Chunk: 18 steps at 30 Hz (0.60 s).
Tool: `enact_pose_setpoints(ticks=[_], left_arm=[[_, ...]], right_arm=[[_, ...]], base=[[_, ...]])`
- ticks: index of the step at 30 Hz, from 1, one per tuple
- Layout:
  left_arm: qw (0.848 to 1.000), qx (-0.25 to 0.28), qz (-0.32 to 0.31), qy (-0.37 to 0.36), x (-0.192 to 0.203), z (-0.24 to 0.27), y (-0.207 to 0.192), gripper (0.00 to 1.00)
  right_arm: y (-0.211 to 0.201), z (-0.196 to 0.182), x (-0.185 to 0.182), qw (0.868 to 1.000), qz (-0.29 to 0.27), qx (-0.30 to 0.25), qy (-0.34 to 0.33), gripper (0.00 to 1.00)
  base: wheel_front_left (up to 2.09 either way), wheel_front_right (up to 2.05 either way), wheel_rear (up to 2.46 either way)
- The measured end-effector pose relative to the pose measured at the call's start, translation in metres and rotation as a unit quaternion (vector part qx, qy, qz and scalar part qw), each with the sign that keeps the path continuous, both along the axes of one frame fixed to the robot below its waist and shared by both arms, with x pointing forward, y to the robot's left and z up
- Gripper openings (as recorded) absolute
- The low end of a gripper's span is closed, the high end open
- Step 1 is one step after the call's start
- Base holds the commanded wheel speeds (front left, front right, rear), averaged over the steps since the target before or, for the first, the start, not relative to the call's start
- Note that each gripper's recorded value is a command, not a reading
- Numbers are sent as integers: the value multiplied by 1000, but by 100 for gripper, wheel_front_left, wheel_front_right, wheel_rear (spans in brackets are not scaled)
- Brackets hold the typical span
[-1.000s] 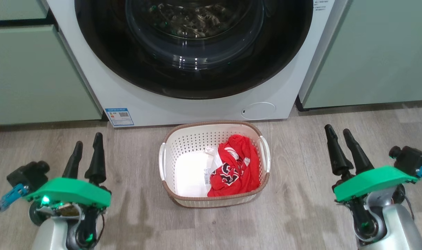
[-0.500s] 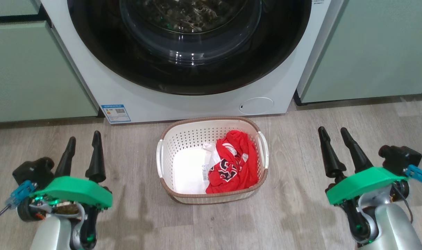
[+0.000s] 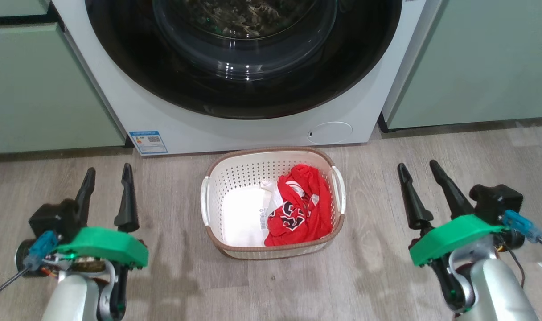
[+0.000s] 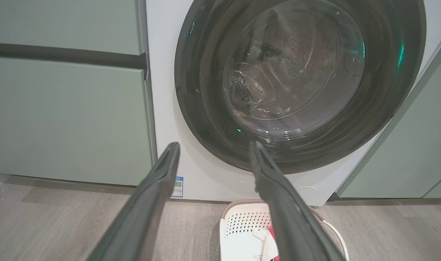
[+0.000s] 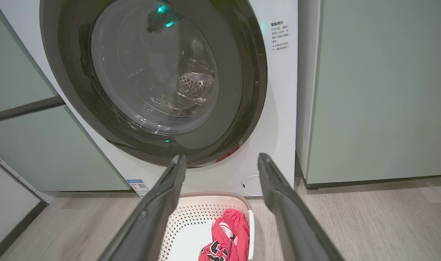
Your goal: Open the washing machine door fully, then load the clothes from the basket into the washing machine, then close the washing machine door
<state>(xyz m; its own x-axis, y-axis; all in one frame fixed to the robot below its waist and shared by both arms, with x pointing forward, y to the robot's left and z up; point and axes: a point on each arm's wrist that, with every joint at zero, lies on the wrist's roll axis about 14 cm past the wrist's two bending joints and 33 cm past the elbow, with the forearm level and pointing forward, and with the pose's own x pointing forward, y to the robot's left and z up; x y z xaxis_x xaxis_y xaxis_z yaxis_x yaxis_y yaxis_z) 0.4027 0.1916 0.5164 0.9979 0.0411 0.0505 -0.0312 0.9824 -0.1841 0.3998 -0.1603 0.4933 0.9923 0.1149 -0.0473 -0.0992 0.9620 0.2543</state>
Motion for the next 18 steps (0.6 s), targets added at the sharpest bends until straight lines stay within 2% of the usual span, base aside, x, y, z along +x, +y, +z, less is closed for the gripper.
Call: enact_pose_setpoints(ticks=[18], left_arm=[[999, 52, -2, -12, -2, -2, -2, 100]], right_arm=[[12, 7, 5, 996, 25, -78, -22, 100]], base=[[0, 0, 0]])
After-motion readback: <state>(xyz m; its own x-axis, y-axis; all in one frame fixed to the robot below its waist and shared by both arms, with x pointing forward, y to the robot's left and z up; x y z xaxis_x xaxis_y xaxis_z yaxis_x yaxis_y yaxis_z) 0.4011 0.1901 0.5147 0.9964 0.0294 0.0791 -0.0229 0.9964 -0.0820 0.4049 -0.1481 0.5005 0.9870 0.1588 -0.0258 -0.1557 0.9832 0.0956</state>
